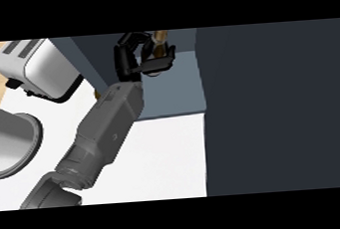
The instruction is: Pick up the wine, place it into the cabinet and close the cabinet
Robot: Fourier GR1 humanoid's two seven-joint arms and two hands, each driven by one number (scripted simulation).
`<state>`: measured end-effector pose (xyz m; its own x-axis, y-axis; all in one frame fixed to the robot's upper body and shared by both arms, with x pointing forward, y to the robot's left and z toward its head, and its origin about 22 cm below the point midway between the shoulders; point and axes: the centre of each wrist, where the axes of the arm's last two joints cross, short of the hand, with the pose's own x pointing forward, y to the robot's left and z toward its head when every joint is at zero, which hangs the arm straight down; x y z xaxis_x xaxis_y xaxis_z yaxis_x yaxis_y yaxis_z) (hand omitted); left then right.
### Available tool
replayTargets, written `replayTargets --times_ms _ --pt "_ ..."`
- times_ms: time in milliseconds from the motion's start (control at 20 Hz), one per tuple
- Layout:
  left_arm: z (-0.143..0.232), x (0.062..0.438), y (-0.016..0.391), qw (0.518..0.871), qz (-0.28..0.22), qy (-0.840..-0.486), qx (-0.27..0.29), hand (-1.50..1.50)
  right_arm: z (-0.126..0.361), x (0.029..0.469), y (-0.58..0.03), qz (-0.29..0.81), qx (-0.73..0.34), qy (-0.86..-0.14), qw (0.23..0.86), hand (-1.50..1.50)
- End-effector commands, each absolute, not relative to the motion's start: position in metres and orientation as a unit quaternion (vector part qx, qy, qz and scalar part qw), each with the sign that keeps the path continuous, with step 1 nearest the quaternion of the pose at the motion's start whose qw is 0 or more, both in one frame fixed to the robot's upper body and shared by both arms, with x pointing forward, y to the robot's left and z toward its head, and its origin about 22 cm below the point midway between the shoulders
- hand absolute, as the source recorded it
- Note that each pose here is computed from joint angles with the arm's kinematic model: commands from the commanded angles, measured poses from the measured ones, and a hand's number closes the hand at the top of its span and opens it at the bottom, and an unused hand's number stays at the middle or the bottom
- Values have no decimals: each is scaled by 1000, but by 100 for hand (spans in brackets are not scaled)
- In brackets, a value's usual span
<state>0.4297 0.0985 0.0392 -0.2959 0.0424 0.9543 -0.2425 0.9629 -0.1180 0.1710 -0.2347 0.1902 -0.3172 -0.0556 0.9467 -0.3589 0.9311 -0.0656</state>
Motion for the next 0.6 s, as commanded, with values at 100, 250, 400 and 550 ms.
replayTargets --times_ms 100,250,400,550 --pt "21 425 108 602 134 -784 66 150 193 158 -236 129 134 -814 550 -150" --pt "25 428 112 604 125 -782 85 150 201 138 -237 146 136 -811 550 -150" --pt "22 428 118 609 117 -777 107 -150 201 160 -238 142 136 -812 550 -150" --pt "9 422 117 615 106 -773 116 -150 201 168 -237 137 130 -814 550 -150"
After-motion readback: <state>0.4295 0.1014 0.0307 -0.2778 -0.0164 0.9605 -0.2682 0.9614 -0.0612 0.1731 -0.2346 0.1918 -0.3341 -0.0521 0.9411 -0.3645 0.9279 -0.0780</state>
